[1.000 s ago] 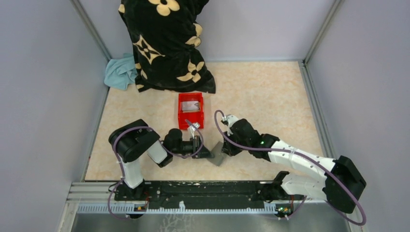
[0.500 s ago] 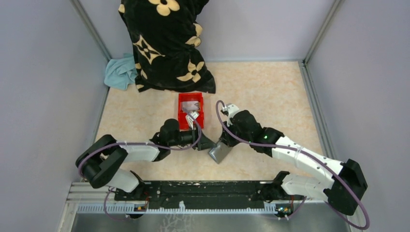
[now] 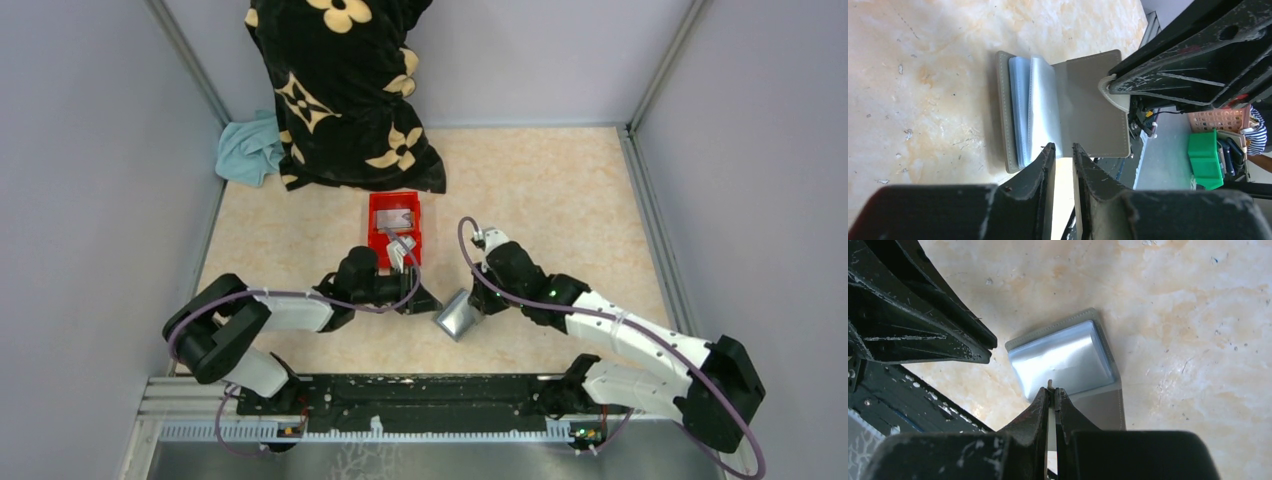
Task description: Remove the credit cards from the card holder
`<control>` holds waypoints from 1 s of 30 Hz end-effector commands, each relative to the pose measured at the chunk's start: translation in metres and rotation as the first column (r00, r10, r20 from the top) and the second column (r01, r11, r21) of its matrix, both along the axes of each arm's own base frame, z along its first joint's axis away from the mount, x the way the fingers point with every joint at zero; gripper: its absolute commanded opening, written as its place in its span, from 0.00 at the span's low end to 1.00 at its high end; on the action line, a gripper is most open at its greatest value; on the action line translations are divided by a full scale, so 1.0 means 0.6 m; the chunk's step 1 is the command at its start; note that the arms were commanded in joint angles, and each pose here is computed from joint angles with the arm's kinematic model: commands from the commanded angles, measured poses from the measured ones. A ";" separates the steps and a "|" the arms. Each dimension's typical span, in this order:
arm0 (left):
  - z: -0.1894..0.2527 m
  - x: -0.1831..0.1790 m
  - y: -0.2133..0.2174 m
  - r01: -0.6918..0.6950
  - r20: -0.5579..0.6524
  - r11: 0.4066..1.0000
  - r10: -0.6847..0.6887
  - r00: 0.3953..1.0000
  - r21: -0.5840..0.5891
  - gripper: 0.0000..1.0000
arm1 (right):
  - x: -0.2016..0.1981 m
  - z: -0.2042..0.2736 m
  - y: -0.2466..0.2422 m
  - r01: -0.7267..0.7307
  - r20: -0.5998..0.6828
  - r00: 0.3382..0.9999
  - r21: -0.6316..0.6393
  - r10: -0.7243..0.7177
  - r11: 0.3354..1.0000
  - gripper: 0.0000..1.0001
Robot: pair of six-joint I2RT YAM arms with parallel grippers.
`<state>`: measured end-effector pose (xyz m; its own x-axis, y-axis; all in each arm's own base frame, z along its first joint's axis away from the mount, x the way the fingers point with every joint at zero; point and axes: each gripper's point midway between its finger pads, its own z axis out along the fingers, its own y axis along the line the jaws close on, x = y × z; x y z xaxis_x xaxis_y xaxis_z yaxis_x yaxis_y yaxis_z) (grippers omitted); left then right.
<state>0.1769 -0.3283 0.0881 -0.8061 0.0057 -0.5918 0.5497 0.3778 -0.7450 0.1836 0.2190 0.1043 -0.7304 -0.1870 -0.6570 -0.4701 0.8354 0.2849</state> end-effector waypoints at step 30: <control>-0.003 0.003 -0.001 0.007 0.010 1.000 -0.007 1.000 0.015 0.21 | 0.116 -0.126 -0.027 0.149 -0.001 0.988 -0.311 -0.157 0.938 0.00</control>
